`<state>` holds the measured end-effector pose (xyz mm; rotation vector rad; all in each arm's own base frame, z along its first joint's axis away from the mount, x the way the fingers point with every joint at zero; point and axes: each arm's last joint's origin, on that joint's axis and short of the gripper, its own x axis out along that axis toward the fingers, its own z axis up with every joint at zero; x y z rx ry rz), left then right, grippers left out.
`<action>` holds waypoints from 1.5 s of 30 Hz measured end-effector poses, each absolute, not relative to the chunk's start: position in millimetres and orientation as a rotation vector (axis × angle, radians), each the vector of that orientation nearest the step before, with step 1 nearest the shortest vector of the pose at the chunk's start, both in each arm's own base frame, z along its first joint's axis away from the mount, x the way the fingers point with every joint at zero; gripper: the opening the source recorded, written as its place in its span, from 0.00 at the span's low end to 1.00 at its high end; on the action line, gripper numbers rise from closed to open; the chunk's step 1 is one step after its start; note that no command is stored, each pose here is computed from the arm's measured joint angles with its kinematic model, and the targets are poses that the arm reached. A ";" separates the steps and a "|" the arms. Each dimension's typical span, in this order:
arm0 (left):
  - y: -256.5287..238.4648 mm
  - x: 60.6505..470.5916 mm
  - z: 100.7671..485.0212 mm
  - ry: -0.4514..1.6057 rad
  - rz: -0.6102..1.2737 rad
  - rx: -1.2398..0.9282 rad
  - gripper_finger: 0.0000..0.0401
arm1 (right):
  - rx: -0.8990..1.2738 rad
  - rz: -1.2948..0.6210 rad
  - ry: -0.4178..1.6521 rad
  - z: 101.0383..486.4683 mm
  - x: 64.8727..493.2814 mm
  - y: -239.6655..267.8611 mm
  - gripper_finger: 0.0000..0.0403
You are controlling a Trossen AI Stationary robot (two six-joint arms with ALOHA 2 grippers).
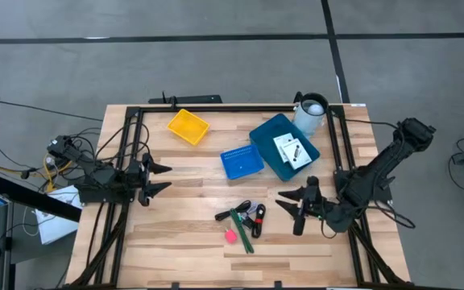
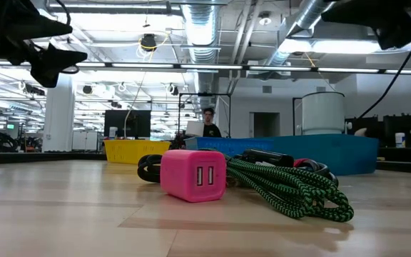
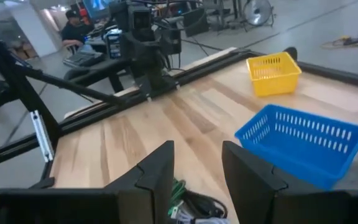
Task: Pick and place items into bin
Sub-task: Put the pink charger adapter into the yellow bin
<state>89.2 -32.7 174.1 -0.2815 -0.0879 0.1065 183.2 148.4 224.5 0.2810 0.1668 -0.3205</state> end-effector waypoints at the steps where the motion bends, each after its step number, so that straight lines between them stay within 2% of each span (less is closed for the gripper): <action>1: -32.6 89.1 175.1 -0.096 0.105 -0.288 0.68 | 0.286 -0.316 0.170 223.0 182.0 149.0 0.32; 10: -30.8 87.4 186.3 -0.177 0.126 -0.343 0.68 | 0.243 -0.242 0.226 215.8 179.5 150.2 0.32; 18: -26.6 84.7 195.7 -0.265 0.219 -0.410 0.68 | 0.186 -0.228 0.285 209.9 177.8 148.6 0.32; 26: -18.7 81.0 196.7 -0.281 0.509 -0.409 0.68 | 0.190 -0.208 0.312 208.6 180.2 146.2 0.32; 33: -15.9 79.7 192.8 -0.258 0.649 -0.415 0.68 | 0.198 -0.257 0.308 208.6 187.4 136.9 0.32; 39: -17.8 80.8 195.1 -0.289 0.545 -0.478 0.68 | 0.205 -0.310 0.304 208.5 194.5 126.5 0.32; 45: -28.2 86.3 196.4 -0.261 0.194 -0.414 0.68 | 0.195 -0.283 0.356 205.2 196.0 123.2 0.32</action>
